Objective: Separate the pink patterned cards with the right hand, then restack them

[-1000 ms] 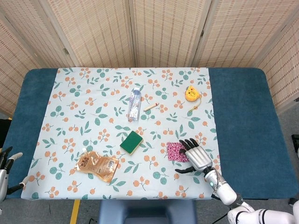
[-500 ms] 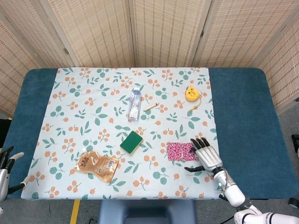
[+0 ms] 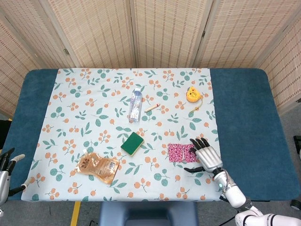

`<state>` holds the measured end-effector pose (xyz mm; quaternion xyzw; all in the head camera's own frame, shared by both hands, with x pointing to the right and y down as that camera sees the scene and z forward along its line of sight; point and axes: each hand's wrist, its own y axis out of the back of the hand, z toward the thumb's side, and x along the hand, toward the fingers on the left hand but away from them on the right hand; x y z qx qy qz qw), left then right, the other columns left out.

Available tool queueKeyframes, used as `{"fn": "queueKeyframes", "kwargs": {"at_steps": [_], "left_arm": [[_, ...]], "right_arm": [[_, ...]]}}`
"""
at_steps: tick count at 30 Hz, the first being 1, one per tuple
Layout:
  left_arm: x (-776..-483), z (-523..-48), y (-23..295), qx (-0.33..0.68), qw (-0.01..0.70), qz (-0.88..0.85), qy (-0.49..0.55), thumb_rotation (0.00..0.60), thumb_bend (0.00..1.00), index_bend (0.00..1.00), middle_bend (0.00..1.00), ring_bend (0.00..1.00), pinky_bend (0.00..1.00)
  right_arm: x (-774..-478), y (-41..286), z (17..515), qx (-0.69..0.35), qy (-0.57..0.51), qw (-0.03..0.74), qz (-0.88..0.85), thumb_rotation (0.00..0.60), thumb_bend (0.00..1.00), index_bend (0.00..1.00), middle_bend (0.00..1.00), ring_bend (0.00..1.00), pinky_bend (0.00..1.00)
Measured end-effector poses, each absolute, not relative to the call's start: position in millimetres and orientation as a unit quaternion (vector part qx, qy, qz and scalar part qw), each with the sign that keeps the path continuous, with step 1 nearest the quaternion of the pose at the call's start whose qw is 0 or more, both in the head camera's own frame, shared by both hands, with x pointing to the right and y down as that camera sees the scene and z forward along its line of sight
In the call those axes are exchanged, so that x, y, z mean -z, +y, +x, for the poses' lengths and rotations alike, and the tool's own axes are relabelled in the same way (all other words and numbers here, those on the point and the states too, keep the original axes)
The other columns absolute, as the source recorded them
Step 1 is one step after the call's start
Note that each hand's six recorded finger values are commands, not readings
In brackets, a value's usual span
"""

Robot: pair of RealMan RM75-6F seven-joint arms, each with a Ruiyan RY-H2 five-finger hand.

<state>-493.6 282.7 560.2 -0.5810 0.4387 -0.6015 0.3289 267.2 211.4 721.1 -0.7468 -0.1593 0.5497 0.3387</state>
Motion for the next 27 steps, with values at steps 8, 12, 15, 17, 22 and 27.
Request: {"fn": "queueKeyframes", "kwargs": {"at_steps": [8,12,15,17,22,27], "left_arm": [[-560,-498,285,0.604,0.326,-0.579,0.441,0.6,0.25,0.27,0.1,0.12,0.0],[-561,-499,286,0.605,0.325,-0.578,0.441,0.6,0.25,0.27,0.1,0.12,0.0],[-562,-499,286,0.604,0.325,-0.579,0.441,0.6,0.25,0.27,0.1,0.12,0.0],[-562,-498,286,0.603,0.325,-0.579,0.442,0.6,0.25,0.27,0.1,0.12,0.0],[-561,-498,286,0.601,0.327,-0.58,0.442,0.6,0.25,0.27,0.1,0.12,0.0],[-560,-497,287,0.6,0.327,-0.581,0.442,0.6,0.25,0.27,0.1,0.12,0.0]], "right_arm": [[-735,206,259,-0.555,-0.151,0.341,-0.743,0.154,0.18,0.3,0.08,0.0,0.0],[-734,204,268,-0.567,-0.155,0.341,-0.734,0.154,0.18,0.3,0.08,0.0,0.0],[-732,205,275,-0.574,-0.157,0.341,-0.728,0.154,0.18,0.3,0.08,0.0,0.0],[-730,205,276,-0.573,-0.161,0.338,-0.729,0.154,0.18,0.3,0.08,0.0,0.0],[-716,203,268,-0.549,-0.182,0.333,-0.745,0.178,0.18,0.3,0.08,0.0,0.0],[-705,187,253,-0.527,-0.199,0.348,-0.75,0.222,0.18,0.19,0.04,0.0,0.0]]}}
